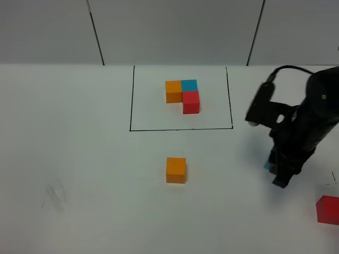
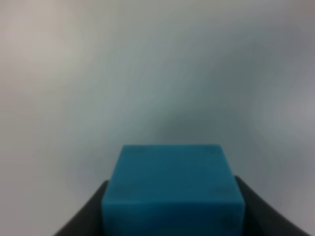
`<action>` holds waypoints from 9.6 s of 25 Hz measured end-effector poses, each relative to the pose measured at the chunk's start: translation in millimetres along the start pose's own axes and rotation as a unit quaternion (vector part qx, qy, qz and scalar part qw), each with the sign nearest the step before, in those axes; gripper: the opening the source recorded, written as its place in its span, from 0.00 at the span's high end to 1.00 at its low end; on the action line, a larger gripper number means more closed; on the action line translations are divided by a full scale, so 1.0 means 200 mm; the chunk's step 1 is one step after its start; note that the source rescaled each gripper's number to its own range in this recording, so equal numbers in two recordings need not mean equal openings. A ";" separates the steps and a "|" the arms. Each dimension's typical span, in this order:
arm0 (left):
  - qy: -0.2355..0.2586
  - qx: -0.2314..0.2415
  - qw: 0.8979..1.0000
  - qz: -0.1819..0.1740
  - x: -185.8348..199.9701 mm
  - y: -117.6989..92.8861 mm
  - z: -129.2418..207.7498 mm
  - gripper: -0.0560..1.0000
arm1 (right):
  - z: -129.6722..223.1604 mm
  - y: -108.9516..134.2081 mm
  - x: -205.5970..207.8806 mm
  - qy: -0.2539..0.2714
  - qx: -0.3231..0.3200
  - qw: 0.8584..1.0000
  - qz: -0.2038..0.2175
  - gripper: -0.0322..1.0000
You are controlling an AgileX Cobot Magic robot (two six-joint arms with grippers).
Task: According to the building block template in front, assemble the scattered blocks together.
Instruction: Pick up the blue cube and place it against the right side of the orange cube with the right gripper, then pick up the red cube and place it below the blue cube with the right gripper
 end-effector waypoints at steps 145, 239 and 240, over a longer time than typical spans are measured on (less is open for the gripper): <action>0.000 0.000 1.000 0.000 0.00 0.00 0.00 0.33 | -0.35 0.02 -0.10 0.007 -0.246 0.969 -0.023 0.02; 0.000 0.000 1.000 0.000 0.00 0.00 0.00 0.33 | -0.44 0.65 -0.22 0.019 -0.548 0.836 -0.012 0.77; 0.000 0.000 1.000 0.000 0.00 0.00 0.00 0.33 | -0.46 0.65 -0.24 0.024 -0.543 0.840 -0.014 0.77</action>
Point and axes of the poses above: a point on each arm's last joint axis where the gripper is mounted, x pointing back along that axis away from the gripper, y along the wrist's bending axis when the last joint is at zero, z = x × y, the point moved 5 cm from there along -x, pointing out along that axis toward the gripper, and after that the axes turned 1 degree about x, right-handed, at the moved point
